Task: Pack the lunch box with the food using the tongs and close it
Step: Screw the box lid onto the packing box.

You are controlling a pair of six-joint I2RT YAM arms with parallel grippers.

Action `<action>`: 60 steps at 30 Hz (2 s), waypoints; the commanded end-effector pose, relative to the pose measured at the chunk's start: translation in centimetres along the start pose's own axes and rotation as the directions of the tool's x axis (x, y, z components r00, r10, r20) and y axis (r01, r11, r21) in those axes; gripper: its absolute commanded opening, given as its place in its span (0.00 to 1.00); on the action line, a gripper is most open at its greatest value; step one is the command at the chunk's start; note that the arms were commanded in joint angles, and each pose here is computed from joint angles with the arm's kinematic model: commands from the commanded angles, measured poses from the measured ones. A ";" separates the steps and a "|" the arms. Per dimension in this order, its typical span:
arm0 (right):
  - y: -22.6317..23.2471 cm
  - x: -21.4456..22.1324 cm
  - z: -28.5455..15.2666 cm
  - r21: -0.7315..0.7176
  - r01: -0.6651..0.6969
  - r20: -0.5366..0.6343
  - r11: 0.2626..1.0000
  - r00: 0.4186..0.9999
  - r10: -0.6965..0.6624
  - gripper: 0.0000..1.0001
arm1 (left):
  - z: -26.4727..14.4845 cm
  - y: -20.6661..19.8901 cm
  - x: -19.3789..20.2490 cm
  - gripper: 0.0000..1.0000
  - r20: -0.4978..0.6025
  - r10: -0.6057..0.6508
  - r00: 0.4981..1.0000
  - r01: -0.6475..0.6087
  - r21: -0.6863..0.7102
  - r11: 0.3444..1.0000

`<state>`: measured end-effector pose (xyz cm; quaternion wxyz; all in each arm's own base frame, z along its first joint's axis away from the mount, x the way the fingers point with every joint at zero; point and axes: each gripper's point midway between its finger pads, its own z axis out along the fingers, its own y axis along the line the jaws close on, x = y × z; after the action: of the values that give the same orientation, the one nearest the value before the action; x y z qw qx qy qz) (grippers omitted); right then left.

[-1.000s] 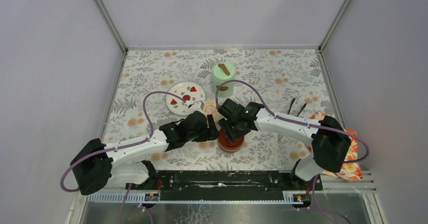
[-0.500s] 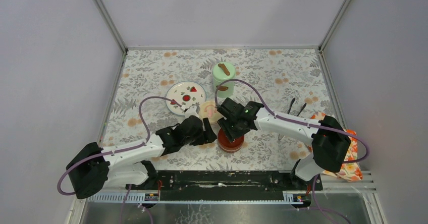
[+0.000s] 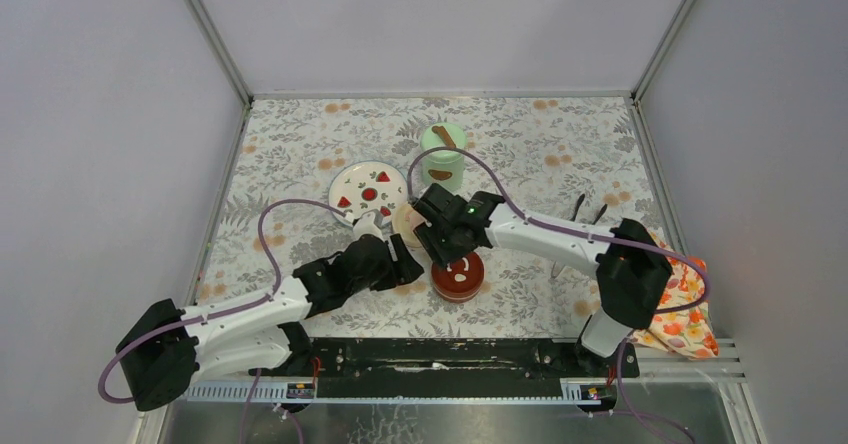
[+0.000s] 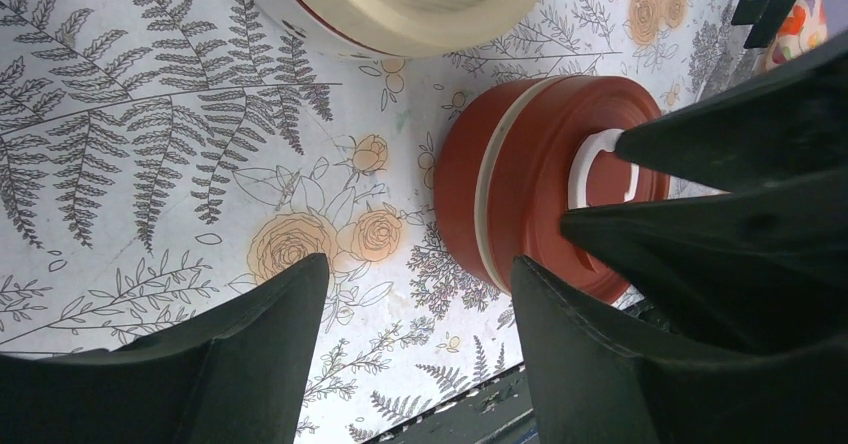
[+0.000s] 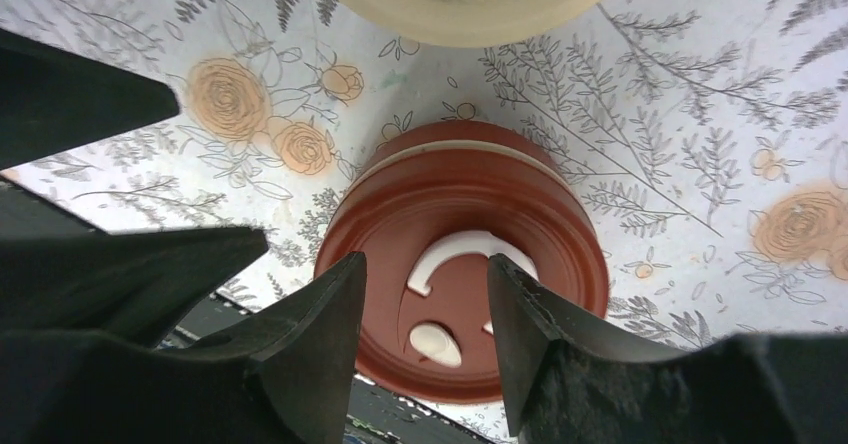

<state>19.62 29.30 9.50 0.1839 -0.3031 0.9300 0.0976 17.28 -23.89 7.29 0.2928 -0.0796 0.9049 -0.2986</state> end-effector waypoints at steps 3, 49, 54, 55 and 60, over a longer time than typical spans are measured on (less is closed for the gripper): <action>0.2 2.8 3.5 0.073 0.060 -0.099 0.996 0.994 -0.052 0.57 | 0.1 -0.2 -1.1 0.75 0.060 -0.037 0.997 0.036 0.020 0.999; -1.2 4.4 -1.1 0.065 -0.021 0.017 0.998 1.000 0.020 0.31 | 2.1 -4.4 -1.0 0.72 0.008 0.033 0.999 -0.033 0.089 0.995; -1.5 3.0 -3.3 0.080 -0.026 0.074 0.996 0.997 0.020 0.31 | 1.9 -4.8 -1.1 0.72 0.005 0.042 0.999 -0.042 0.104 0.994; -1.6 2.9 -3.6 0.086 -0.027 0.080 0.996 0.997 0.021 0.31 | 1.8 -4.8 -1.1 0.72 0.004 0.041 0.999 -0.042 0.105 0.994; -2.3 4.0 -2.8 0.102 -0.036 0.060 0.994 0.998 0.030 0.30 | 2.0 -5.2 -1.0 0.72 -0.007 0.052 0.999 -0.051 0.110 0.993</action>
<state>16.66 25.30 9.76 0.2120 -0.2857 0.9318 0.0717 18.61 -27.53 8.02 0.2853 -0.0525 0.9031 -0.3166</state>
